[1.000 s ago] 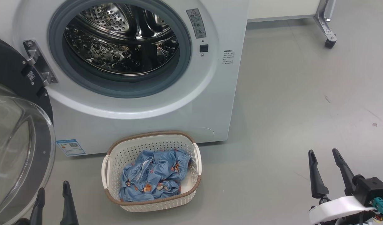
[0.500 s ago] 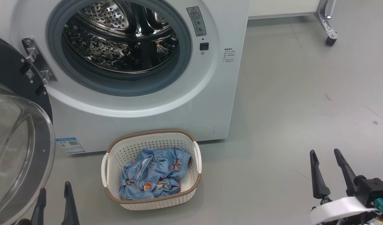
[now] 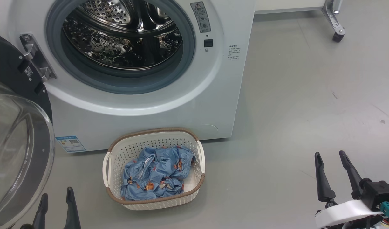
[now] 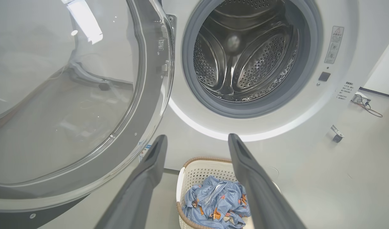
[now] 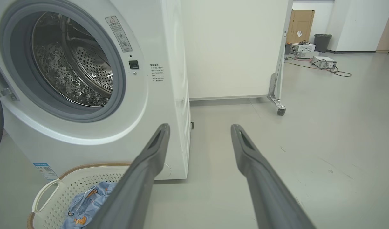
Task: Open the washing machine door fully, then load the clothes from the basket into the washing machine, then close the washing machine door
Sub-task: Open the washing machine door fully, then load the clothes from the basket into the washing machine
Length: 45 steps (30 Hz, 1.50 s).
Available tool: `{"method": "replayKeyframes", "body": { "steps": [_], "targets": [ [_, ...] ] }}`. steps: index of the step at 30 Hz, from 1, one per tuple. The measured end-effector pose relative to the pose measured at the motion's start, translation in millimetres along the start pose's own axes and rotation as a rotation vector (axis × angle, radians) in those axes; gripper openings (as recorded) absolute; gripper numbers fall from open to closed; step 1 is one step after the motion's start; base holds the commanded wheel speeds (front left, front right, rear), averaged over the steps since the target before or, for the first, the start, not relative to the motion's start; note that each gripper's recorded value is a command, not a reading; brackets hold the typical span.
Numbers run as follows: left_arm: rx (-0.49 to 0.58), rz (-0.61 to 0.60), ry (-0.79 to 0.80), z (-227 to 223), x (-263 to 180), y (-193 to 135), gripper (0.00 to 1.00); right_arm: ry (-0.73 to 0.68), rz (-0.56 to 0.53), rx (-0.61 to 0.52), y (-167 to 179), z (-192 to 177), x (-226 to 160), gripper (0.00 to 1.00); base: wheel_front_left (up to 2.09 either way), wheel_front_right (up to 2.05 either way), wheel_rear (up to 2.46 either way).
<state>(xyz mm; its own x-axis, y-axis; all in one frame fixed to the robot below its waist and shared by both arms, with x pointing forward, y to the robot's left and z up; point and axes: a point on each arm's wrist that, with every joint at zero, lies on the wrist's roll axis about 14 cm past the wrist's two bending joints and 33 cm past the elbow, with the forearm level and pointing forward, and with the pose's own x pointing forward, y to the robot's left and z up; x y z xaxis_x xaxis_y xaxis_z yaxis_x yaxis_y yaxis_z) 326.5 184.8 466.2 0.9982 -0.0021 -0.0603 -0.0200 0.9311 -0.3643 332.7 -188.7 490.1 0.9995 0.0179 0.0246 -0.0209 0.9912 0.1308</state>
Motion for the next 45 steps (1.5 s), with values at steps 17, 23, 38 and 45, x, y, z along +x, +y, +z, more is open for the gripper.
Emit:
{"method": "replayKeyframes", "body": {
  "steps": [17,23,38,45],
  "targets": [
    [0.029,0.017,0.014,-3,0,7,1.00,0.010,0.002,0.001,1,-3,1,1.00,0.02,-0.02,0.00],
    [0.029,0.023,0.015,-4,-1,9,1.00,0.011,0.004,0.001,1,-3,2,1.00,0.27,-0.27,0.00],
    [0.039,0.050,0.000,1,-1,17,1.00,0.017,0.005,0.002,2,-5,3,1.00,0.71,-0.71,0.00],
    [0.054,0.053,-0.010,4,0,18,1.00,0.019,0.004,0.002,1,-6,3,1.00,0.80,-0.80,0.00]
  ]
}}
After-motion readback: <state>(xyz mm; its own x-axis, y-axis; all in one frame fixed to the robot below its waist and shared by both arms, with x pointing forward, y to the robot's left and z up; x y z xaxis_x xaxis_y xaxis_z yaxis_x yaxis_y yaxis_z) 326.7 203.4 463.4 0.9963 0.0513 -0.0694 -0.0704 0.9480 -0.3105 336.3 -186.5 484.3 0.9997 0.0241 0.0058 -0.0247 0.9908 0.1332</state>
